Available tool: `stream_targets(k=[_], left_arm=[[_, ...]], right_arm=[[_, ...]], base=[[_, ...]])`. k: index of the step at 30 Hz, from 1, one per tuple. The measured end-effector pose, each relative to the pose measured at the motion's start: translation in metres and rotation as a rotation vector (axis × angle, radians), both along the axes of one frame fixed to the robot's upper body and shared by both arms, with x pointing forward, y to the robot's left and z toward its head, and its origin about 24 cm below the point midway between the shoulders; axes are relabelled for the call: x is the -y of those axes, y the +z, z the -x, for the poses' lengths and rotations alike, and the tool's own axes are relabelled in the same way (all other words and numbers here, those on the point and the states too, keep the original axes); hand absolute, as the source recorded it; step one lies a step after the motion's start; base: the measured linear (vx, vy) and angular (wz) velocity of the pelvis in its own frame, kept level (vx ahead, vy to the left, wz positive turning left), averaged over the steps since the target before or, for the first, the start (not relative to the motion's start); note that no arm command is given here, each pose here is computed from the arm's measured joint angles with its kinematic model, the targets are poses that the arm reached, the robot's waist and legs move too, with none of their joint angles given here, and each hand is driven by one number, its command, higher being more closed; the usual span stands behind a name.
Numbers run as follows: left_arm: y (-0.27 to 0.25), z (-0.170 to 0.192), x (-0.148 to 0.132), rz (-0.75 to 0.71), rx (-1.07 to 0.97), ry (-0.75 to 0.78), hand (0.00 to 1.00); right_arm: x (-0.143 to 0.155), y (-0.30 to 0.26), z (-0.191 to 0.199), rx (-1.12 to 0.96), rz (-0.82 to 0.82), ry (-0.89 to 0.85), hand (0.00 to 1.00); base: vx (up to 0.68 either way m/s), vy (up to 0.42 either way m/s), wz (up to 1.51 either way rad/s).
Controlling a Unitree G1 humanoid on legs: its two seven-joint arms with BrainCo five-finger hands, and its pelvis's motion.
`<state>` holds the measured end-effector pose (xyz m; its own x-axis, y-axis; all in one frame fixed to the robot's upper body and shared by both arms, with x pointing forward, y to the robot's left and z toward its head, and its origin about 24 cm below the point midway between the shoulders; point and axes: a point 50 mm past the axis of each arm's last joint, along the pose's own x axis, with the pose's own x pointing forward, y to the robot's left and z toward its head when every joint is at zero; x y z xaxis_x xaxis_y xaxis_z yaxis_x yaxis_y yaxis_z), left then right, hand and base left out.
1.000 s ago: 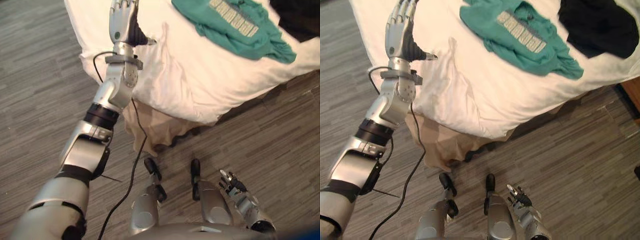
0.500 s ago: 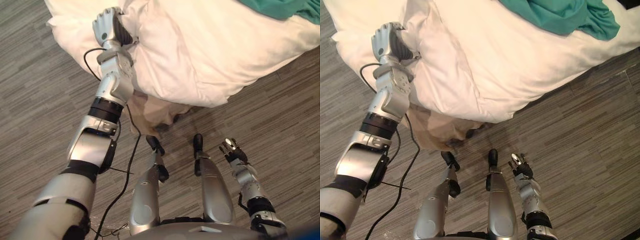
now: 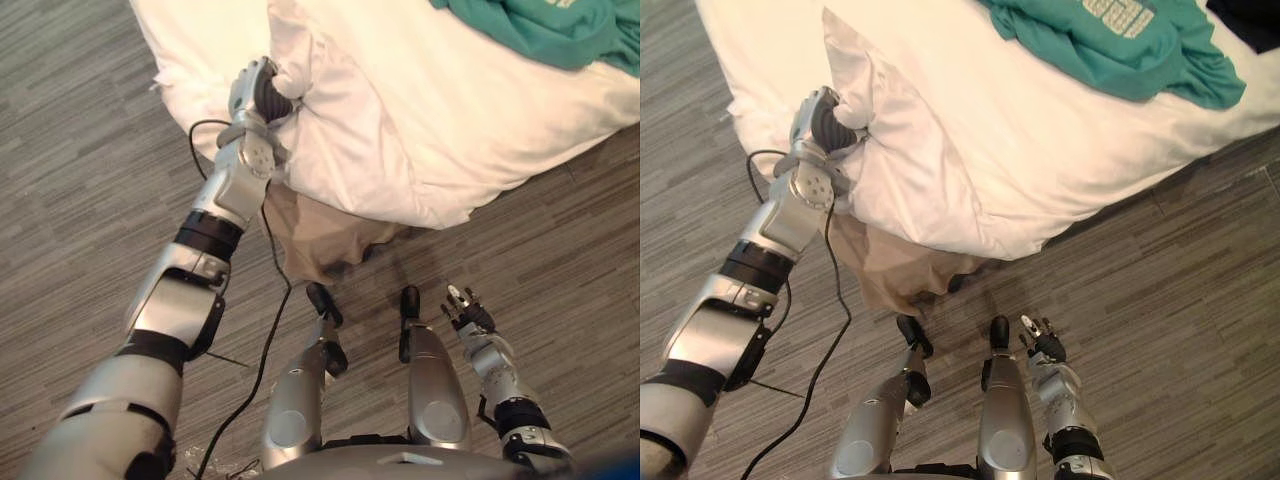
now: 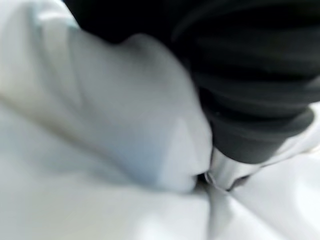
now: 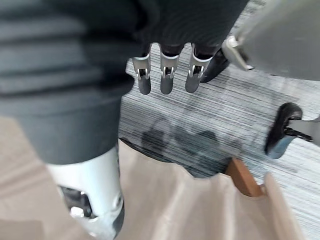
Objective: Tidy the bed and pick cloth on bed and put in laundry
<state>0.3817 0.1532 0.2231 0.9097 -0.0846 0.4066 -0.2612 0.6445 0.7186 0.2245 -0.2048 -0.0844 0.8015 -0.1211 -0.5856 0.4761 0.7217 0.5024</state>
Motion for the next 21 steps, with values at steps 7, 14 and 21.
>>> stream_targets(k=[7, 14, 21], left_arm=[[-0.048, 0.041, -0.018, 0.091, -0.065, -0.205, 1.0], [-0.108, 0.092, -0.036, 0.148, -0.221, -0.299, 0.0], [-0.175, 0.136, -0.043, 0.263, -0.496, -0.279, 0.0]], right_arm=[[0.002, -0.021, 0.028, -0.141, -0.007, -0.032, 0.0], [0.005, -0.043, 0.067, -0.282, -0.062, -0.103, 0.0], [-0.001, -0.057, 0.095, -0.367, -0.118, -0.111, 0.0]], base=[[0.07, -0.022, 0.21], [0.1, -0.018, 0.15], [0.1, -0.045, 0.12]])
